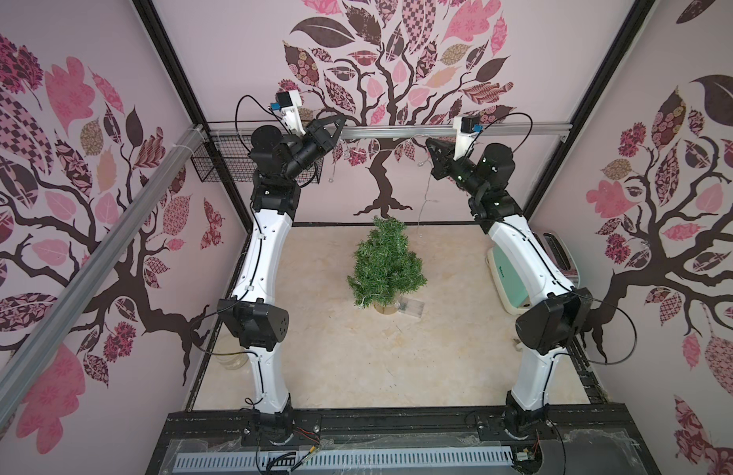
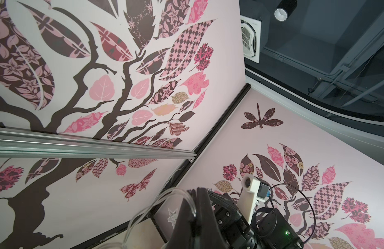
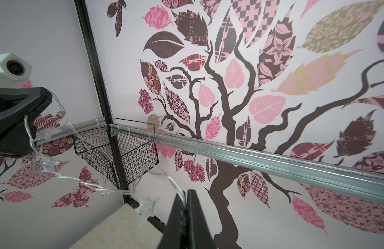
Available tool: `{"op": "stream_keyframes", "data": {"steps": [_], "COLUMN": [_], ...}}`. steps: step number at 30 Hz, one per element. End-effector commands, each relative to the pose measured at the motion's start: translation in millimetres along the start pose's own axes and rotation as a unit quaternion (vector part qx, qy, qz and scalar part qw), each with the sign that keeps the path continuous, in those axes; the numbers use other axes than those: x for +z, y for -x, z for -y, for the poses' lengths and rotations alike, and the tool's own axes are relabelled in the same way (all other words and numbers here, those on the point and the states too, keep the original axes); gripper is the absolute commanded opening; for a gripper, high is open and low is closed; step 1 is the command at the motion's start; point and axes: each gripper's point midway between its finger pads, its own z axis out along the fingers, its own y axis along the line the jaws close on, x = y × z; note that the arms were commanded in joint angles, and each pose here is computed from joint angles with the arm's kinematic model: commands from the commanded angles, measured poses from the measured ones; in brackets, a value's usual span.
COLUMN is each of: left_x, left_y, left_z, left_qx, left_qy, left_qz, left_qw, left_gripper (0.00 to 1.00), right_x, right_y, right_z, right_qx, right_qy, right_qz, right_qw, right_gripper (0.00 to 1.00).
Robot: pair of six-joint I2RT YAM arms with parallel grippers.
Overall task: Remove string lights from the small christmas tree
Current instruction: Remove the light string from the Christmas tree.
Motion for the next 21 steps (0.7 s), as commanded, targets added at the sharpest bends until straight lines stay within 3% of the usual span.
{"op": "stream_keyframes", "data": {"steps": [1, 8, 15, 21], "left_x": [5, 21, 33, 31], "left_y": [-3, -59, -133, -162], "left_z": [-19, -72, -96, -106], "left_qx": [0.015, 0.001, 0.042, 0.053], "left_qy": [-0.003, -0.012, -0.004, -0.027], "left_qz": [-0.003, -0.071, -0.160, -0.183], "left_qw": [1.000, 0.997, 0.986, 0.981], "left_gripper": [0.00, 0.00, 0.00, 0.00], "right_x": [12, 36, 56, 65], "right_y": [-5, -35, -53, -64], "right_z": [-7, -15, -18, -18], "right_qx": [0.041, 0.102, 0.153, 0.182], "right_qy": [0.037, 0.077, 0.095, 0.094], "right_qz": [-0.006, -0.027, -0.030, -0.028], "right_qw": [0.998, 0.991, 0.983, 0.978], "right_gripper": [0.00, 0.00, 0.00, 0.00]}}
